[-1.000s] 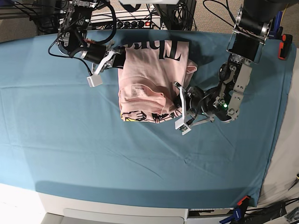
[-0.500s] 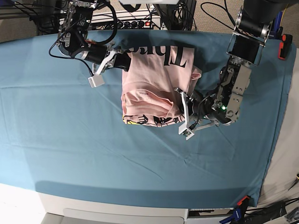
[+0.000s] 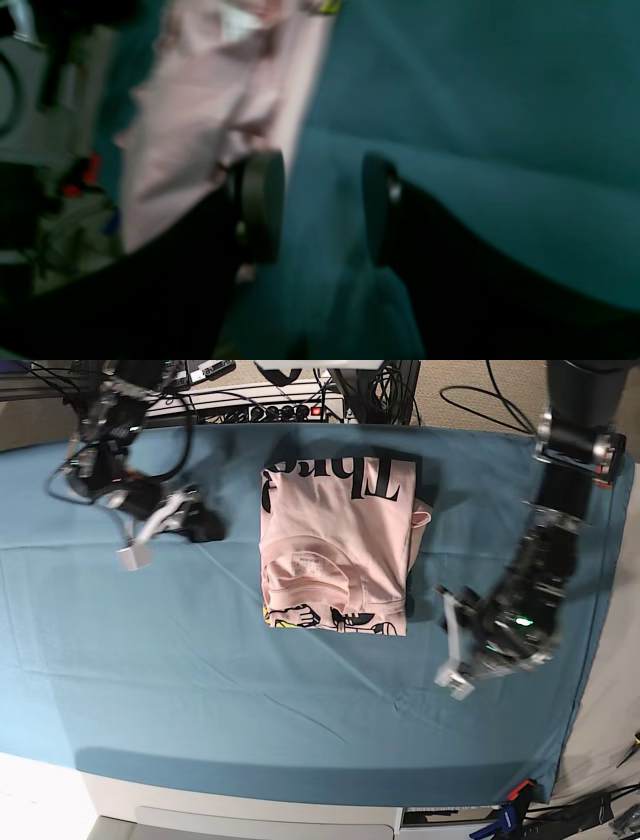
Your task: Fold the T-shirt properly
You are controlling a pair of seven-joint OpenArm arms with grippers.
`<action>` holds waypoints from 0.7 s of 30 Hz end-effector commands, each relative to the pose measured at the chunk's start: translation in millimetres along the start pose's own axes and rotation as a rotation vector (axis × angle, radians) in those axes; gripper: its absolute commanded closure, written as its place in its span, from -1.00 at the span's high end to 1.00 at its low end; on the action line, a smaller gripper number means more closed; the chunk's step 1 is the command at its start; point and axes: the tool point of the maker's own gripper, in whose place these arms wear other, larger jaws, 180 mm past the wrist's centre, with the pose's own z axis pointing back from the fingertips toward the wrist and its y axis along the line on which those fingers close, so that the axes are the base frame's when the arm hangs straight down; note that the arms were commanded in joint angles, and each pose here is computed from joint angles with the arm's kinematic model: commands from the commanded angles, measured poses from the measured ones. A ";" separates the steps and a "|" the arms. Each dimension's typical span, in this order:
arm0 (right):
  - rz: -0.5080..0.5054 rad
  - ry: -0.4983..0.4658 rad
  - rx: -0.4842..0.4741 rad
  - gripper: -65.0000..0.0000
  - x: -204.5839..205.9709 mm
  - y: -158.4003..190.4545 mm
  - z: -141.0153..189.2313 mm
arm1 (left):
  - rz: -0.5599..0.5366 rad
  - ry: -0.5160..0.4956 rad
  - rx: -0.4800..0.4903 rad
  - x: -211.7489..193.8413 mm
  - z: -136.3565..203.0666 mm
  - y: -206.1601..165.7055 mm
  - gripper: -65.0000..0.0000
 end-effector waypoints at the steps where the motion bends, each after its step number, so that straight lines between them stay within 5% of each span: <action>1: 0.042 -0.047 -0.047 -0.20 21.1 -14.0 20.7 | 0.024 -0.035 0.065 7.6 16.7 28.6 -0.10; 11: 0.098 -0.092 -0.393 -0.20 50.1 -93.2 156.6 | 0.227 0.021 0.124 -106.8 88.4 94.4 -0.27; 15: 0.053 -0.086 -0.414 -0.20 29.4 -96.0 182.1 | 0.295 0.075 0.118 -171.3 117.4 77.1 -0.27; 21: -0.014 0.044 -0.459 -0.20 -22.1 -100.0 203.0 | 0.452 0.185 0.054 -264.3 162.7 11.4 -0.27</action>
